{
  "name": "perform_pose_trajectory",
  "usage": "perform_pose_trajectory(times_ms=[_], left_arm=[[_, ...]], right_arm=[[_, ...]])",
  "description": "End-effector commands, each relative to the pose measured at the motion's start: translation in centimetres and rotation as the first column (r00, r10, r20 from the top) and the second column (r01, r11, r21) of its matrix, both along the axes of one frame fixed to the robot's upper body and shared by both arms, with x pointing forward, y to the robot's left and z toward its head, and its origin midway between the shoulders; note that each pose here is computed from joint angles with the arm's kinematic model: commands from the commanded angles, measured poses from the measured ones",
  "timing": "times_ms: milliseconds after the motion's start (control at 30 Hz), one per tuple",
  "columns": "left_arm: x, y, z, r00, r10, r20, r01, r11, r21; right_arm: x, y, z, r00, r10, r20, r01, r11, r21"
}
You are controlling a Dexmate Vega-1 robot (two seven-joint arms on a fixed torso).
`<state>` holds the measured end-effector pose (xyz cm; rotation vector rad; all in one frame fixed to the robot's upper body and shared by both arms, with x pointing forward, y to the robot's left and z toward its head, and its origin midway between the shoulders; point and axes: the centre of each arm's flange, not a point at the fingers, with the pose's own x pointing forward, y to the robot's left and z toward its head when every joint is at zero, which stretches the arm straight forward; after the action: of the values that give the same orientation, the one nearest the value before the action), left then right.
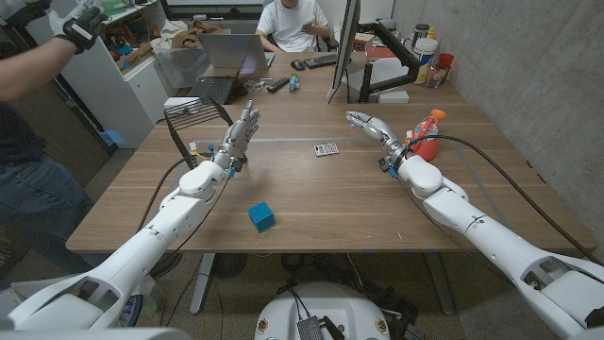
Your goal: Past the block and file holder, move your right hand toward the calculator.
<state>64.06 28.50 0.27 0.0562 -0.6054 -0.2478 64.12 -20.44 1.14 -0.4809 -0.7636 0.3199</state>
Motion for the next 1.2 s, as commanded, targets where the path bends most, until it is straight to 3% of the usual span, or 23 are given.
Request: perform_pose_trajectory(times_ms=[33,1200], left_arm=[[0.0,-0.1,0.0,1.0,-0.001,-0.002,0.001,1.0,0.008],[0.0,-0.5,0.0,1.0,-0.006,0.001,0.006,1.0,0.016]], right_arm=[[0.1,0.7,0.0,1.0,-0.003,0.006,0.004,1.0,-0.029],[0.2,2.3,0.8,0.999,-0.012,0.036,0.016,0.995,-0.102]])
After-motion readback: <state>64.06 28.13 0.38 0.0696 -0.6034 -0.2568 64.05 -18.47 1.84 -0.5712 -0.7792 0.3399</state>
